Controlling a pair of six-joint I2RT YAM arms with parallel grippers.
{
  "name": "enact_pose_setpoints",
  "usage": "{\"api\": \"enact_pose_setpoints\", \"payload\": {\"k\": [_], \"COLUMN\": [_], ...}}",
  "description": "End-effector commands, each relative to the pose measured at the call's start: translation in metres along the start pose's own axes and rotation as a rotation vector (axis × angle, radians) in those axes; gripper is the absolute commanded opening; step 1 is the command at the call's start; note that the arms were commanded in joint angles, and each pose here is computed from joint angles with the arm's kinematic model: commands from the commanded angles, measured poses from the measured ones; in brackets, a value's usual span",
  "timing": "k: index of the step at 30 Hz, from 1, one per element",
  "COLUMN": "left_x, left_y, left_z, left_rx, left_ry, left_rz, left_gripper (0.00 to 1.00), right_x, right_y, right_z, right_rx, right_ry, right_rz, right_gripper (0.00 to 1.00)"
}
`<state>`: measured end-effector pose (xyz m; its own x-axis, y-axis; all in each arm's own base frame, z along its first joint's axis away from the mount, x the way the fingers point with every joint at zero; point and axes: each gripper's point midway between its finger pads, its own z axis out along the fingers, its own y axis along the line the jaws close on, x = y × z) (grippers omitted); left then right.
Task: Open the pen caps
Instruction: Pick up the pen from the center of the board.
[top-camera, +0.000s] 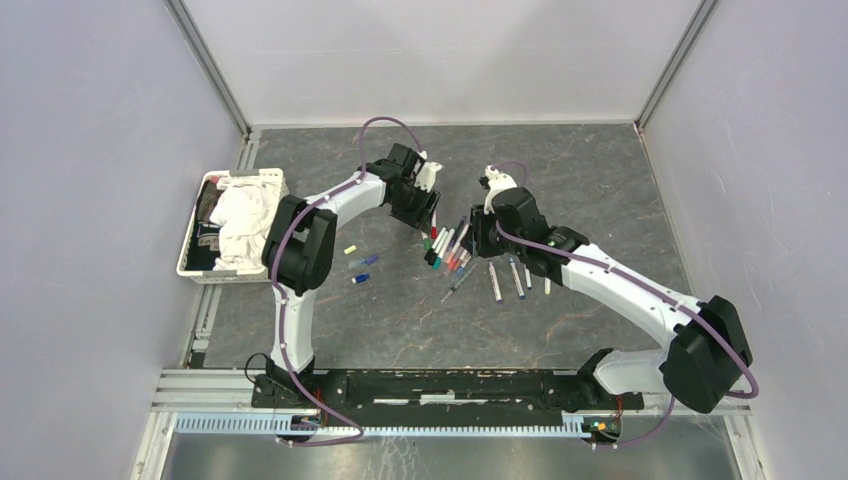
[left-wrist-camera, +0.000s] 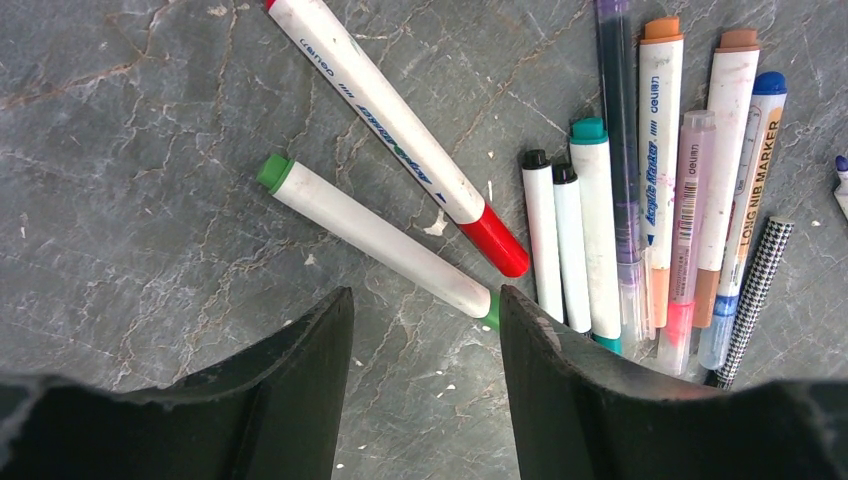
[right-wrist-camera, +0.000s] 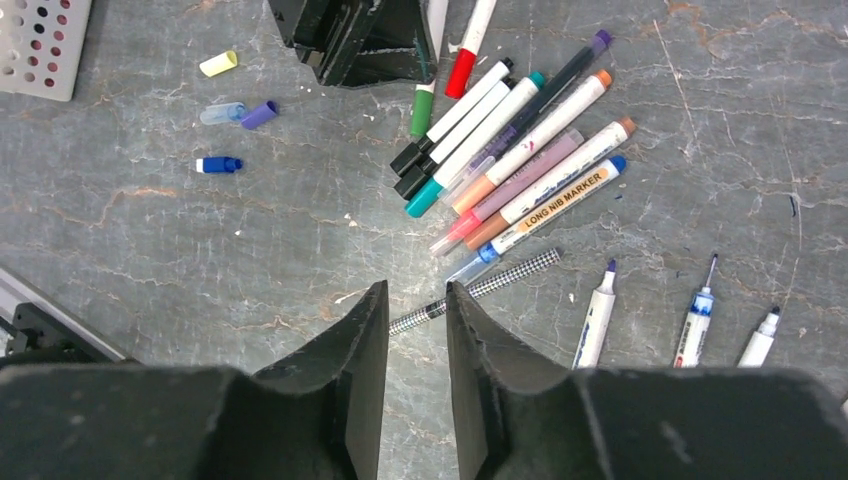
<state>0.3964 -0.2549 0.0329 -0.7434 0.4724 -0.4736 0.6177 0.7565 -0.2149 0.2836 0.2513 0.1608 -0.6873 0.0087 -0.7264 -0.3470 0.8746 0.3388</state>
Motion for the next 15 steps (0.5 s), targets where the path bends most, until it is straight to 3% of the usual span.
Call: {"api": "enact_pose_setpoints", "payload": {"k": [1,15], "left_x": [-0.0180,-0.0197], "left_y": [0.0004,-0.0015], "left_z": [0.0002,0.0069], "left_rx": [0.010,0.031], "left_ry": [-0.052,-0.050], "left_rz": [-0.029,-0.049], "left_gripper": [0.61,0.59], "right_x": [-0.0207,-0.0127], "right_y": [0.0126,0.0082], "right_z": [-0.0083,-0.0107], "right_rx": [-0.069,-0.075], "right_ry": [-0.082,-0.063], "right_rz": [0.007,0.004], "right_gripper": [0.34,0.36]}}
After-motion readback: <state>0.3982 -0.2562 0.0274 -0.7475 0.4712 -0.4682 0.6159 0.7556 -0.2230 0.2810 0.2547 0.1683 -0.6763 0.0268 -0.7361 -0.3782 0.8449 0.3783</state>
